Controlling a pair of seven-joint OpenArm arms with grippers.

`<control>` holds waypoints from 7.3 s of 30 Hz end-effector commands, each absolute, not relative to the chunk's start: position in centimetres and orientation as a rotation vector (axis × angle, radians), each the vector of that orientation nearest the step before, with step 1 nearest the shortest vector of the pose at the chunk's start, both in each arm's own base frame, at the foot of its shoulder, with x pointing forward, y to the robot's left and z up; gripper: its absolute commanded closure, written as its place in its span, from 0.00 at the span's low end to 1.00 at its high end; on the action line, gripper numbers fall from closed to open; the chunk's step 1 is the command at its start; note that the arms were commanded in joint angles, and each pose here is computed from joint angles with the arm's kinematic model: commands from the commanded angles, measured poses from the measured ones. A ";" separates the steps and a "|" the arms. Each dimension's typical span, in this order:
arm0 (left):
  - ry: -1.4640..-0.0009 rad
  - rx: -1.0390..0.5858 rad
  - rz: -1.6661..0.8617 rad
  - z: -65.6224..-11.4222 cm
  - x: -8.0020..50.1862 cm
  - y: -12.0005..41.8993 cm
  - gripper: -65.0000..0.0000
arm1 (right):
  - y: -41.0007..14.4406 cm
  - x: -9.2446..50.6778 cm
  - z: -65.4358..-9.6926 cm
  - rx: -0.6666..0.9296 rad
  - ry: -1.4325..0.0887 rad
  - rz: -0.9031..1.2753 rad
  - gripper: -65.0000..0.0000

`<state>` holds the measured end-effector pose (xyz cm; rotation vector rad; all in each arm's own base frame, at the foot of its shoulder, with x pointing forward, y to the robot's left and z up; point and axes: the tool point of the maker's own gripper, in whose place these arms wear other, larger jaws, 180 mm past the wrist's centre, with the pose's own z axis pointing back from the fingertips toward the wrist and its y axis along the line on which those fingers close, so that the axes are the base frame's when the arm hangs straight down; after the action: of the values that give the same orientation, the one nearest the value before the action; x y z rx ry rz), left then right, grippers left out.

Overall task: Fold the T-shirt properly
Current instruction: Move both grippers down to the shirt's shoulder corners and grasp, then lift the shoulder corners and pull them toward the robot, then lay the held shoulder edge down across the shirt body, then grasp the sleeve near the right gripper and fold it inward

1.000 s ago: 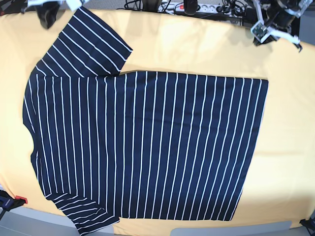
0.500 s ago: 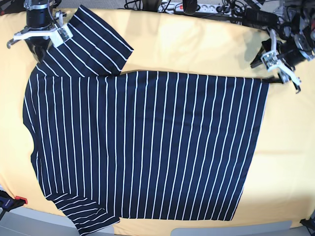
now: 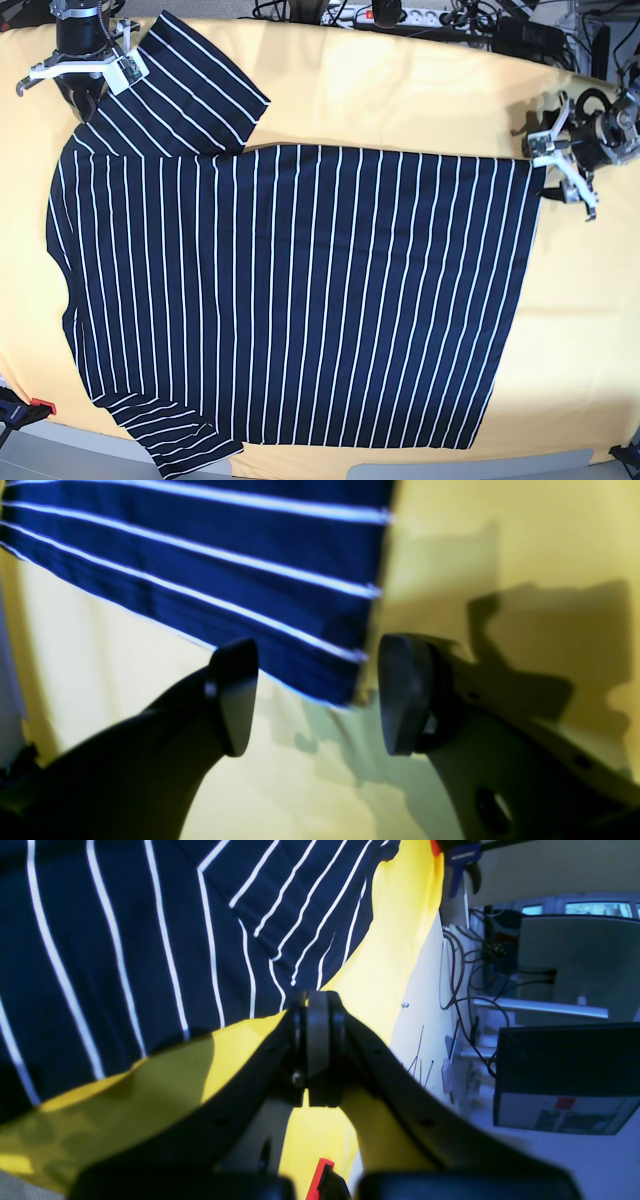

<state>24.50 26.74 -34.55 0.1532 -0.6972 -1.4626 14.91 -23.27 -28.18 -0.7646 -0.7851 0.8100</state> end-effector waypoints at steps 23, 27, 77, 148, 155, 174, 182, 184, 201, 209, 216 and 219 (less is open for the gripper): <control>-0.717 0.210 -1.532 -34.3 27.2 26.1 1.00 | -23.8 16.1 -28.7 -0.638 -0.746 0.850 0.65; -0.725 0.190 -1.509 -34.2 27.1 26.0 1.00 | -24.3 17.4 -28.6 -0.582 -0.778 0.824 0.47; -0.513 0.029 -1.756 -29.9 22.3 25.5 1.00 | -32.8 14.9 -30.7 -0.619 -0.356 0.907 1.00; -0.975 0.023 -1.419 -27.4 33.0 20.4 1.00 | -36.2 29.3 -31.6 -0.401 -0.691 0.646 1.00; -0.981 0.028 -1.430 -27.8 33.1 19.8 1.00 | -36.2 29.2 -31.7 -0.399 -0.689 0.644 1.00; -0.847 -0.042 -1.506 -28.6 30.9 20.9 0.48 | -26.2 24.3 -31.1 -0.051 -0.555 0.802 0.38; -0.845 -0.040 -1.506 -28.5 30.9 21.1 0.48 | -21.9 17.0 -34.3 0.110 -0.459 0.891 0.38; -0.853 -0.053 -1.497 -28.4 30.8 21.0 0.48 | -22.4 16.9 -34.9 0.065 -0.470 0.880 0.38; -0.863 -0.066 -1.493 -28.2 30.8 20.7 0.48 | -25.4 15.3 -38.7 0.050 -0.412 0.808 0.80; -0.846 -0.047 -1.498 -28.0 30.7 21.5 0.48 | -23.6 17.0 -35.1 -0.046 -0.462 0.931 1.00; -0.834 -0.035 -1.501 -27.9 30.7 22.0 0.48 | -24.0 21.8 -32.0 -0.180 -0.651 0.969 1.00; -0.835 -0.037 -1.499 -27.8 30.7 22.0 0.48 | -24.9 24.2 -31.5 -0.185 -0.715 0.938 1.00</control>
<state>29.86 21.67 -29.47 -0.0634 -0.7963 -1.5009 23.56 -24.52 -32.48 -0.1574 -0.6931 0.9245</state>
